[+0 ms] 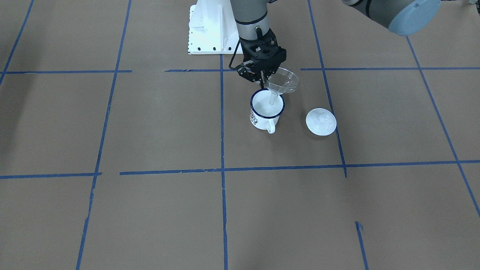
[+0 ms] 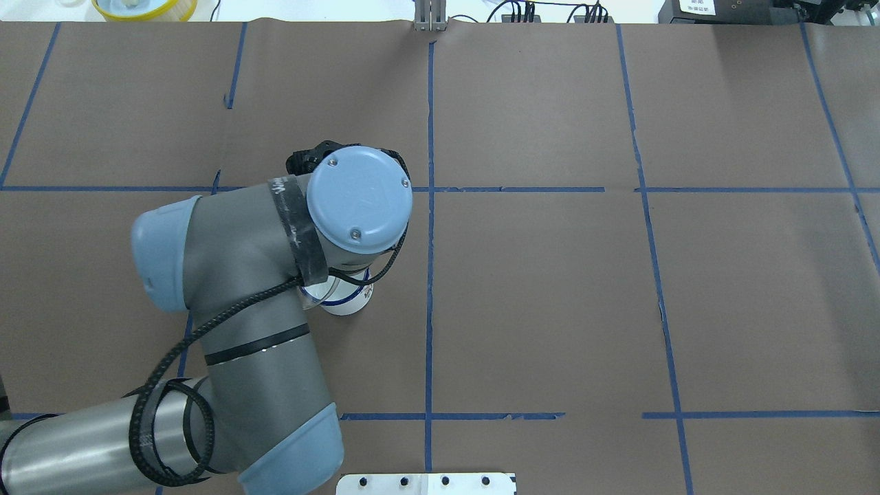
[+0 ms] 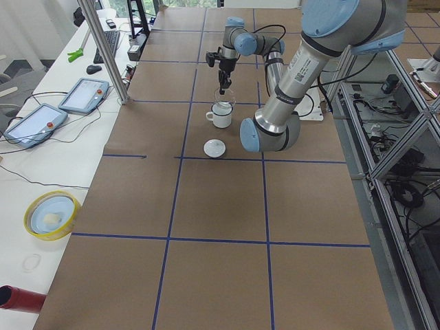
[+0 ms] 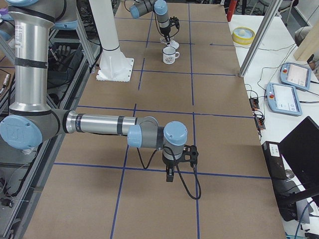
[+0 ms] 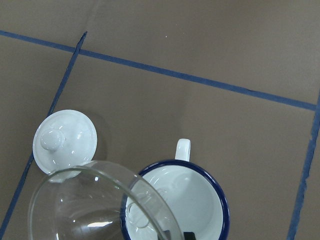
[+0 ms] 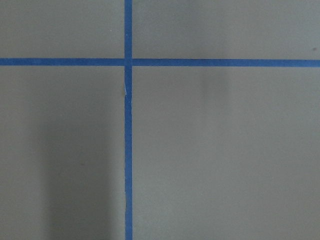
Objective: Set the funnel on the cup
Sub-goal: 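Lower the funnel spout into the mug opening with the left gripper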
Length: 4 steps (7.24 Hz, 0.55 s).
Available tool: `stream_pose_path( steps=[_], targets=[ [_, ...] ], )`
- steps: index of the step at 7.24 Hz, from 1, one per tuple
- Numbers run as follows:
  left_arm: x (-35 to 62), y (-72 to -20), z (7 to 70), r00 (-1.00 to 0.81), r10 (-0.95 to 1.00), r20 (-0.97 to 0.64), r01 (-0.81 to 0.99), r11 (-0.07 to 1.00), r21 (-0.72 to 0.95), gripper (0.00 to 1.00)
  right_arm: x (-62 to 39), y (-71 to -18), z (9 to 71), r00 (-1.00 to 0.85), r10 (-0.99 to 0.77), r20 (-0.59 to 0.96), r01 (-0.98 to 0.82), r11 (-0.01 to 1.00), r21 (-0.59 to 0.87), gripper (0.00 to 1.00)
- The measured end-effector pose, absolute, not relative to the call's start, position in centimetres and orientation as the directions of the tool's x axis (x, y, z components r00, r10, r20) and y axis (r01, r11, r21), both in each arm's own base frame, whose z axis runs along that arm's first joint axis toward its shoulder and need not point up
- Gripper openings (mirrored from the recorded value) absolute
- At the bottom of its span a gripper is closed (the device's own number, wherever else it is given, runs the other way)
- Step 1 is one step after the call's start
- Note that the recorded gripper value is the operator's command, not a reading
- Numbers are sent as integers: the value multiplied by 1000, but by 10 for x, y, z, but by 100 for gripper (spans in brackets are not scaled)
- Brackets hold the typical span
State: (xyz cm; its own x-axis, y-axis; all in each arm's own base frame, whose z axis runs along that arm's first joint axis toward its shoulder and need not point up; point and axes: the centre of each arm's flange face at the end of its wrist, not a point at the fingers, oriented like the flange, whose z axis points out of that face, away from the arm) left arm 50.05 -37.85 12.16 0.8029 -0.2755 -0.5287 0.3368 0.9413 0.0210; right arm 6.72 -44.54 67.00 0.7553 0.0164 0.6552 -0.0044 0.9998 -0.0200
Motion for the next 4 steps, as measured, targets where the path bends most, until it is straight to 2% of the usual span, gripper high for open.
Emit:
stream_pose_path(
  steps=[4],
  targets=[
    [519,-382,124,831,-254,-496,327,943,65,0,67,-445,670,755,16,655,-4,1000,-20,100]
  ],
)
